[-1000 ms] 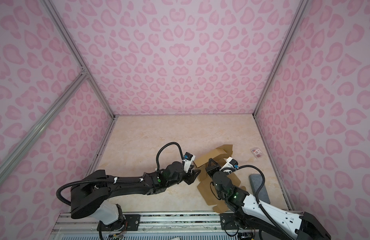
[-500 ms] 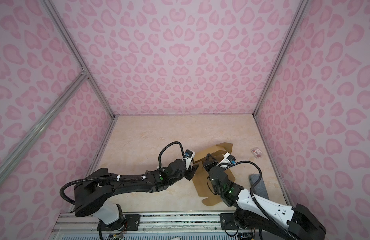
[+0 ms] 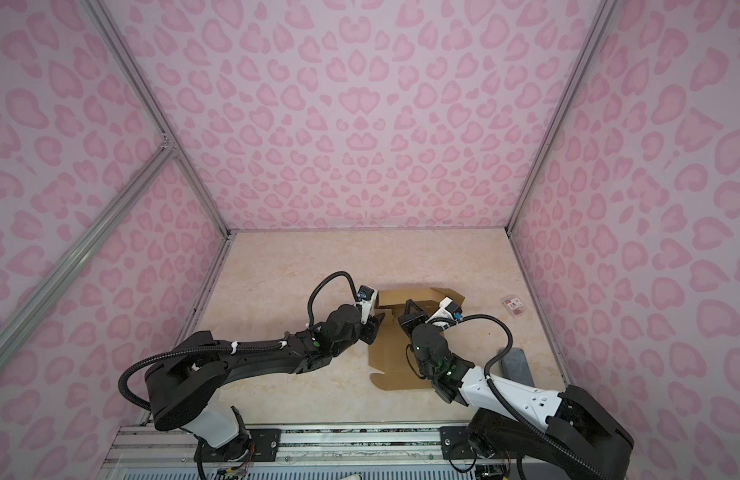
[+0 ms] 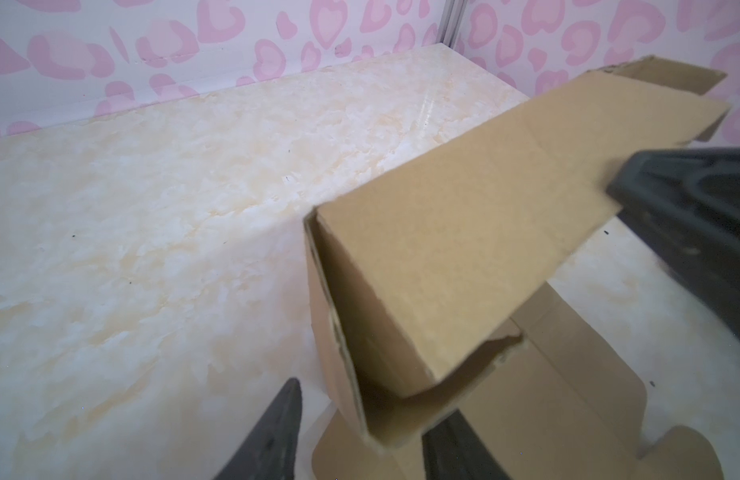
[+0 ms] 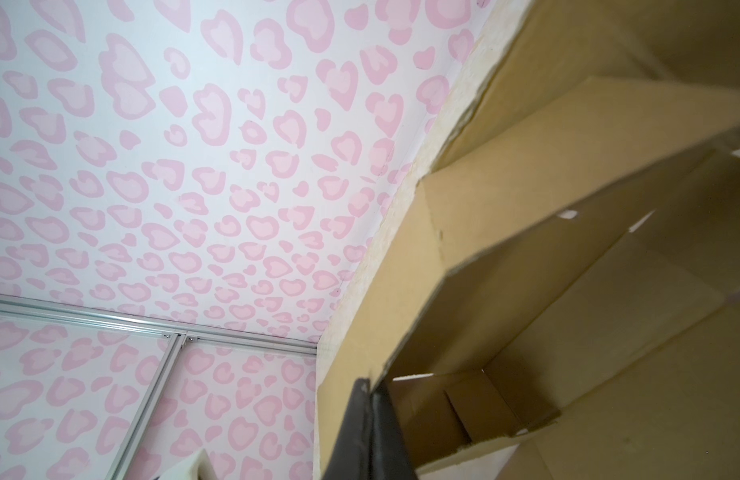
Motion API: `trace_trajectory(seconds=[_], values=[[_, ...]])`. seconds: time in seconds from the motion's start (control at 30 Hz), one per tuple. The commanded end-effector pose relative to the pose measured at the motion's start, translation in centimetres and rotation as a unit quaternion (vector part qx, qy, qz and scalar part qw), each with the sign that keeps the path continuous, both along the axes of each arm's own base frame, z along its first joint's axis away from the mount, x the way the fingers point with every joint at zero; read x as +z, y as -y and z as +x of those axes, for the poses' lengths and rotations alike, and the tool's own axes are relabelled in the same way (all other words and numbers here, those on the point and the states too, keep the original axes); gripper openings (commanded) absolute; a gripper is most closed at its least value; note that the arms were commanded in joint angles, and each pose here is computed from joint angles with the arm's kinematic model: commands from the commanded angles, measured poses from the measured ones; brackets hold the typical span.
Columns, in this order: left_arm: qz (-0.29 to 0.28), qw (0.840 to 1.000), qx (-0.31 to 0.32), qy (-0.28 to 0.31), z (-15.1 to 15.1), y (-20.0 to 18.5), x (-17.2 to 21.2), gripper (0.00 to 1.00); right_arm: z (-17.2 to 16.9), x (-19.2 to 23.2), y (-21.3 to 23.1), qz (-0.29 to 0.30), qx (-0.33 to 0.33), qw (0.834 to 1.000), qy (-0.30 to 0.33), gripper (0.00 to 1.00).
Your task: Fold the paper box
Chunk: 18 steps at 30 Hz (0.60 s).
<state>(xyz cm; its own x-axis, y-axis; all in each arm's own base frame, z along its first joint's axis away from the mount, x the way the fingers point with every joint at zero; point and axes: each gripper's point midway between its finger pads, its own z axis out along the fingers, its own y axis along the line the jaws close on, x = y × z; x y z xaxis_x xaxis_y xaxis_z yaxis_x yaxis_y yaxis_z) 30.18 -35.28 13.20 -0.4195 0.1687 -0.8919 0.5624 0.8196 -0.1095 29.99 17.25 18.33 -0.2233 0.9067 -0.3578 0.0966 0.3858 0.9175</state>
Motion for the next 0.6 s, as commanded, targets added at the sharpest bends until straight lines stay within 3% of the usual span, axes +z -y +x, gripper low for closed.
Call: trace_trajectory(seconds=[0.0,0.57], values=[[-0.010,1.000,-0.001,0.015,0.5,0.2,0.4,0.48,0.4,0.5,-0.5,0.020,0.004,1.000,0.009,0.00],[-0.040,0.999,-0.006,0.025,2.3,0.8,0.2,0.47,1.6,-0.9,-0.9,0.027,0.010,1.000,-0.007,0.00]])
